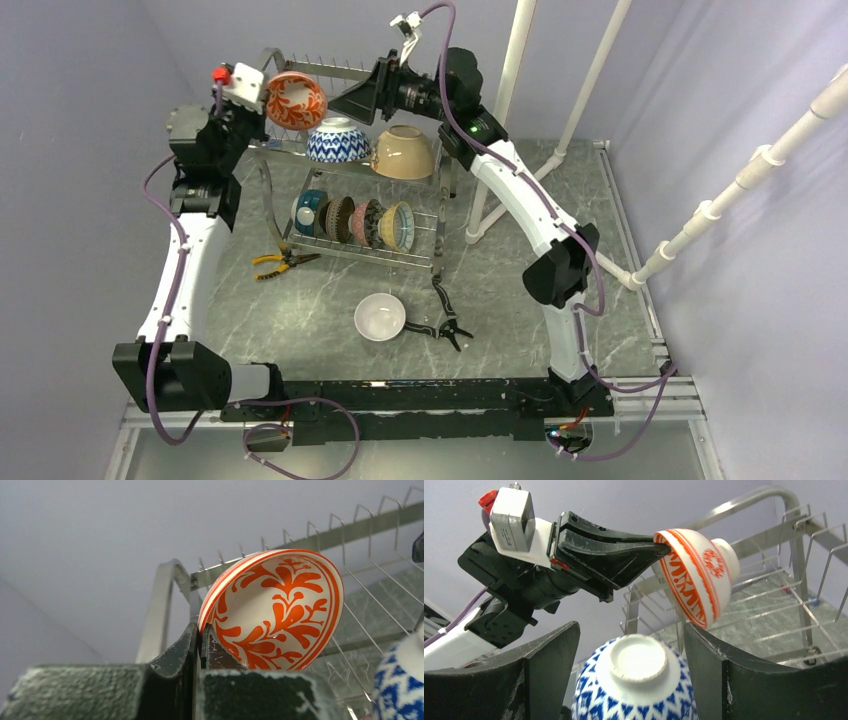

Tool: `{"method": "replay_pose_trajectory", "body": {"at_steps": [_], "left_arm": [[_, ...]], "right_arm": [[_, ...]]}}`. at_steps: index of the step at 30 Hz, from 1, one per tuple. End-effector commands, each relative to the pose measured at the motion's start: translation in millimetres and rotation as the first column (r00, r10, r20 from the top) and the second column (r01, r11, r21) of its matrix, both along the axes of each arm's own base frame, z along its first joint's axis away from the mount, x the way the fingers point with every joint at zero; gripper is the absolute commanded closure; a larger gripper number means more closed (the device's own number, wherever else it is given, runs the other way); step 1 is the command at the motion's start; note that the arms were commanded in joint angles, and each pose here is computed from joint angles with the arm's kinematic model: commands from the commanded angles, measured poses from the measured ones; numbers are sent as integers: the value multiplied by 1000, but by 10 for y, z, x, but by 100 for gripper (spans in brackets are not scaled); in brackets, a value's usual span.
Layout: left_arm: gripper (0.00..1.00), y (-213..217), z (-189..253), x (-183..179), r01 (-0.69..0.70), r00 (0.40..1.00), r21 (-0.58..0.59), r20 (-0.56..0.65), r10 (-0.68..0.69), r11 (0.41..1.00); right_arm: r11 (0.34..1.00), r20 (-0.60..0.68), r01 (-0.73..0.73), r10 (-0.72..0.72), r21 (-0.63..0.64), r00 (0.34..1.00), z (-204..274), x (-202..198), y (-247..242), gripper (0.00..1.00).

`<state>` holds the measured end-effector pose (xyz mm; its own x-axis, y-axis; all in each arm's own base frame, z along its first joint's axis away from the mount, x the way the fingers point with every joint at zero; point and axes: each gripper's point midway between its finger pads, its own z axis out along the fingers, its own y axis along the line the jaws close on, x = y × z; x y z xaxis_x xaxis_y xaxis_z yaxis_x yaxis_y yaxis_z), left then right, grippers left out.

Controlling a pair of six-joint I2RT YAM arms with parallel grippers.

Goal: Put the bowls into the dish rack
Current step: Turn the bowl upside down on the dish rack.

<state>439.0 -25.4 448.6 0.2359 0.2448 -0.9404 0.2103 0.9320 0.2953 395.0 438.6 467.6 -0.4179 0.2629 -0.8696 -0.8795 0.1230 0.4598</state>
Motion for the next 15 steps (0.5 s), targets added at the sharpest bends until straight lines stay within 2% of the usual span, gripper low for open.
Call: {"method": "replay_pose_trajectory", "body": {"at_steps": [1,5,8,15], "left_arm": [[97,-154,496,-253,-43,976,186,219,1,982],[97,-218,366,-213,-108,980,265,189,58,958],[97,-164,336,-232,-175,971,275,206,120,945],[97,-103,412,-389,-224,955,325,262,140,919]], "right_arm": [[999,89,22,-24,26,996,331,-234,-200,21],[995,103,97,-96,0,990,408,-321,-384,21],[990,123,139,-138,2,983,461,-411,-518,20],[983,148,182,-178,-7,973,573,-612,-732,19]]}}
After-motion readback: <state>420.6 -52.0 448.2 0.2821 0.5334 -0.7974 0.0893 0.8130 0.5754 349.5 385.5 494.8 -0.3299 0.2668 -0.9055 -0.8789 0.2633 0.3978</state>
